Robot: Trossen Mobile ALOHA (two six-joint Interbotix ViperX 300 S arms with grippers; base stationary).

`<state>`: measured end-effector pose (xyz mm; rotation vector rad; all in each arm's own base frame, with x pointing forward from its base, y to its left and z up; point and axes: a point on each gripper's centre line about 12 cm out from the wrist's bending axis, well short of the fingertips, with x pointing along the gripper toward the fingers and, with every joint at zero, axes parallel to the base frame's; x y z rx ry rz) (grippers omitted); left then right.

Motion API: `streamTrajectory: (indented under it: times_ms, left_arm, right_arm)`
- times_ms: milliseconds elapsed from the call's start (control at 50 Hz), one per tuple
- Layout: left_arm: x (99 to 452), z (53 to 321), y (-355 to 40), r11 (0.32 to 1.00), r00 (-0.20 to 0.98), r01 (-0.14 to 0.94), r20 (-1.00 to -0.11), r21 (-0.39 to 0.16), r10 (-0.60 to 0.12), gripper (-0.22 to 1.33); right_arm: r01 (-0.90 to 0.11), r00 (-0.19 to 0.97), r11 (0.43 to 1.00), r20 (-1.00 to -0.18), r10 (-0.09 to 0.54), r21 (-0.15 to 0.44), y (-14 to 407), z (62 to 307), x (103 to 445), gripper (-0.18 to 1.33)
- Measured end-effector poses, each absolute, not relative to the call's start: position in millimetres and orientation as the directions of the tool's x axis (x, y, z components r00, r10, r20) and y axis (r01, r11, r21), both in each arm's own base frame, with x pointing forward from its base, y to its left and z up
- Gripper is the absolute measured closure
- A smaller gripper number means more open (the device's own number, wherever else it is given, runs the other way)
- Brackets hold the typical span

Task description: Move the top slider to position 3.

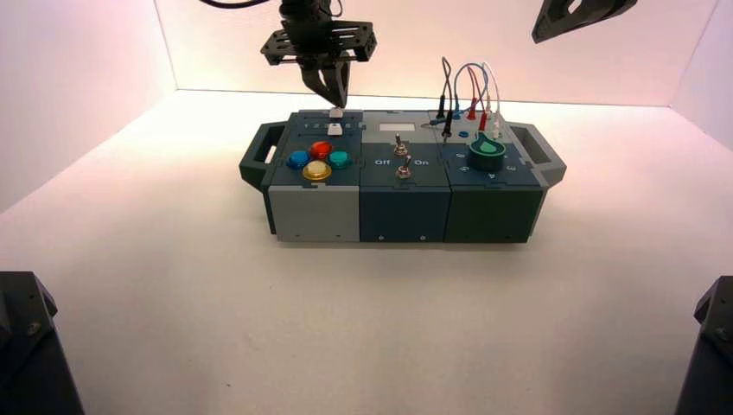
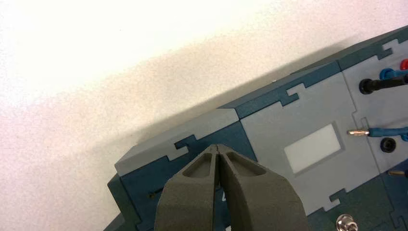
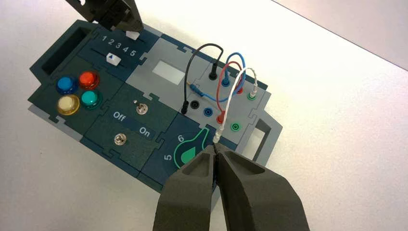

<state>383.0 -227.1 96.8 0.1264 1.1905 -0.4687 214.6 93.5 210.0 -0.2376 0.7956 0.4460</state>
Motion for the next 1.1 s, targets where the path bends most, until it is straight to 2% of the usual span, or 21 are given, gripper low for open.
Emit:
streamTrajectory:
  times_ms: [320, 740, 1100]
  left_arm:
    - [383.7, 96.8, -226.8, 0.898, 0.287, 0.414, -0.915, -0.149, -0.284, 1.28]
    - [383.0, 103.1, -230.7, 0.911, 0.236, 0.366, -0.929, -0.188, -0.286, 1.28]
    - [378.3, 98.7, -232.7, 0.910, 0.200, 0.369, -0.941, -0.188, -0.275, 1.28]
  right_arm:
    - [-0.471, 0.613, 0.881, -0.733, 0.294, -0.041, 93.4, 209.7, 214.8, 1.29]
    - [-0.471, 0.613, 0.881, -0.733, 0.293, -0.041, 93.4, 209.7, 214.8, 1.29]
    - [-0.472, 0.613, 0.881, -0.733, 0.293, -0.042, 93.4, 209.7, 214.8, 1.29]
